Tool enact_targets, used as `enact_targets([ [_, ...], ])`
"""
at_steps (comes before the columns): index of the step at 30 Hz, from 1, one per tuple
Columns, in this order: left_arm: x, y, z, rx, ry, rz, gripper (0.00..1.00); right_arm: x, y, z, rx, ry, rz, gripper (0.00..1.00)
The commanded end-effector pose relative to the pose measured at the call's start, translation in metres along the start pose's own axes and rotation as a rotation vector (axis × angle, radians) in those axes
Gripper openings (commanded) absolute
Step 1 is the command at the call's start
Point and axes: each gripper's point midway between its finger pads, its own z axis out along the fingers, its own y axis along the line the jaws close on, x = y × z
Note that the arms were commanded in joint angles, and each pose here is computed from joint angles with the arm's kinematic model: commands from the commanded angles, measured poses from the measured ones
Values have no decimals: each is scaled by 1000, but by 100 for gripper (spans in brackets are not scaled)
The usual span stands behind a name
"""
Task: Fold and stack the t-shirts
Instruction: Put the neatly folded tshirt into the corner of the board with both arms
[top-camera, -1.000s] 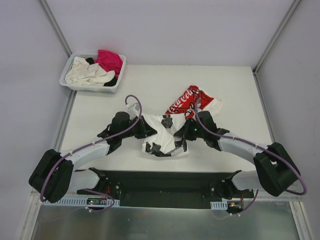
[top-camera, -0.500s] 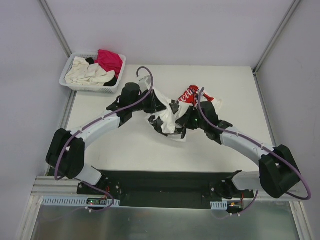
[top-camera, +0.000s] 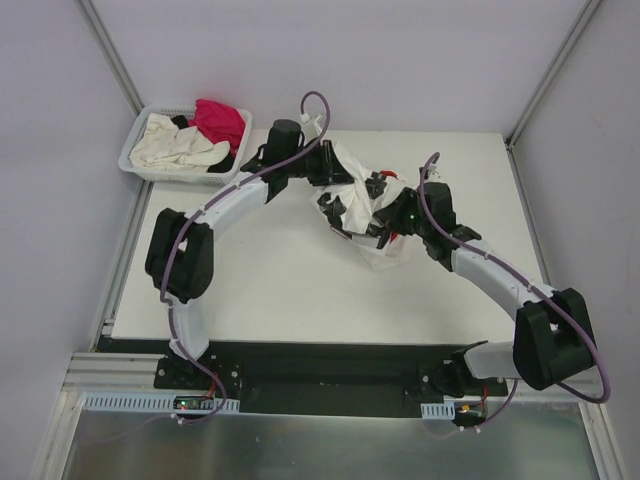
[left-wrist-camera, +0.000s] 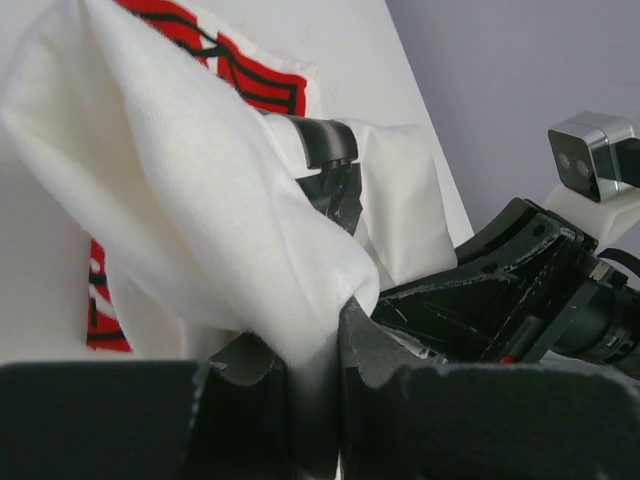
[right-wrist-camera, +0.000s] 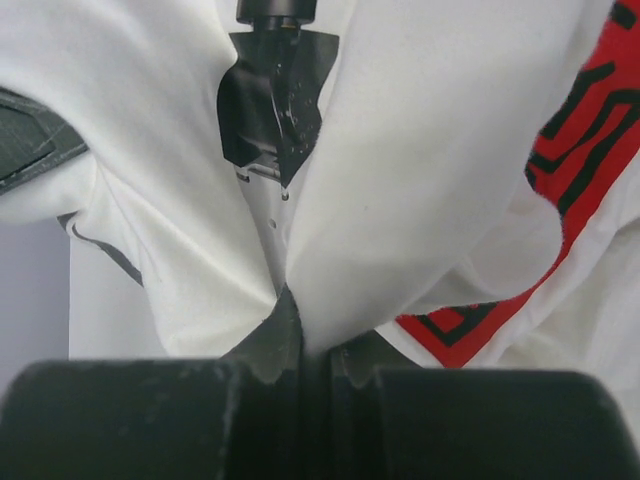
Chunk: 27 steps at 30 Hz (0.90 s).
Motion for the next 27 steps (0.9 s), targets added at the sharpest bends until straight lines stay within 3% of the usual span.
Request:
enact_targets([
  [1, -53, -17, 14, 102, -69, 83, 0, -13, -8, 7, 34, 1, -17, 1],
  [8, -78, -20, 47, 196, -47, 70, 0, -28, -17, 20, 67, -13, 8, 1],
  [27, -71, 4, 91, 231, -2, 23, 0, -67, -66, 10, 171, -117, 82, 1],
])
